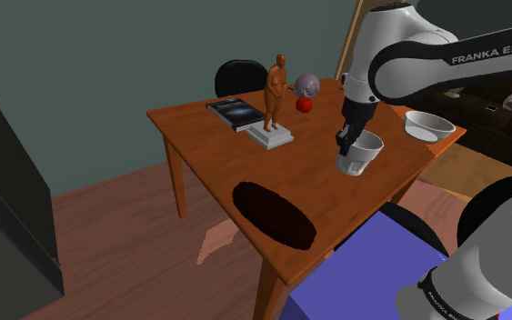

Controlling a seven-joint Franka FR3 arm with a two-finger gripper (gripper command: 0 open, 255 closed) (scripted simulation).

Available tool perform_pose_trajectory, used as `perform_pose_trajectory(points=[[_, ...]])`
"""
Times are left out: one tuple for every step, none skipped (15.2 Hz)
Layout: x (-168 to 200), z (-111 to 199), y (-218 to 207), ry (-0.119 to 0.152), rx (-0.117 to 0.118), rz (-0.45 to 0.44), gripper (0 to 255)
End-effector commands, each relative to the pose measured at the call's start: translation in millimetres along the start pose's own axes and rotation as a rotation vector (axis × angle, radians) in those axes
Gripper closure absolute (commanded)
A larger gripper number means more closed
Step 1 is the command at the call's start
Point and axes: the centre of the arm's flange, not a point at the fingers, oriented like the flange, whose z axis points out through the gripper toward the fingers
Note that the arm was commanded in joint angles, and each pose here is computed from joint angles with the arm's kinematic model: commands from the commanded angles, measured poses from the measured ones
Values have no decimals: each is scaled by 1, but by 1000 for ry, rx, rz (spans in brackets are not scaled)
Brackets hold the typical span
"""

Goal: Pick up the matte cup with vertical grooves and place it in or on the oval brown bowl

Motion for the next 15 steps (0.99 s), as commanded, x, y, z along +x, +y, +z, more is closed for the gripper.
perform_pose_trajectory(points=[[0,-12,1,0,0,0,255],[-1,-17,2,0,0,0,255],[-1,-22,3,0,0,0,255],[-1,-27,4,0,0,0,255],[-1,-33,4,0,0,0,255],[-1,-38,5,0,0,0,255],[-1,-43,6,0,0,0,255],[-1,-48,7,0,0,0,255],[-2,-53,8,0,0,0,255],[-2,-59,9,0,0,0,255],[-2,-64,9,0,0,0,255],[-2,-69,10,0,0,0,255],[-2,-74,11,0,0,0,255],[-2,-79,12,0,0,0,255],[-3,-82,12,0,0,0,255]])
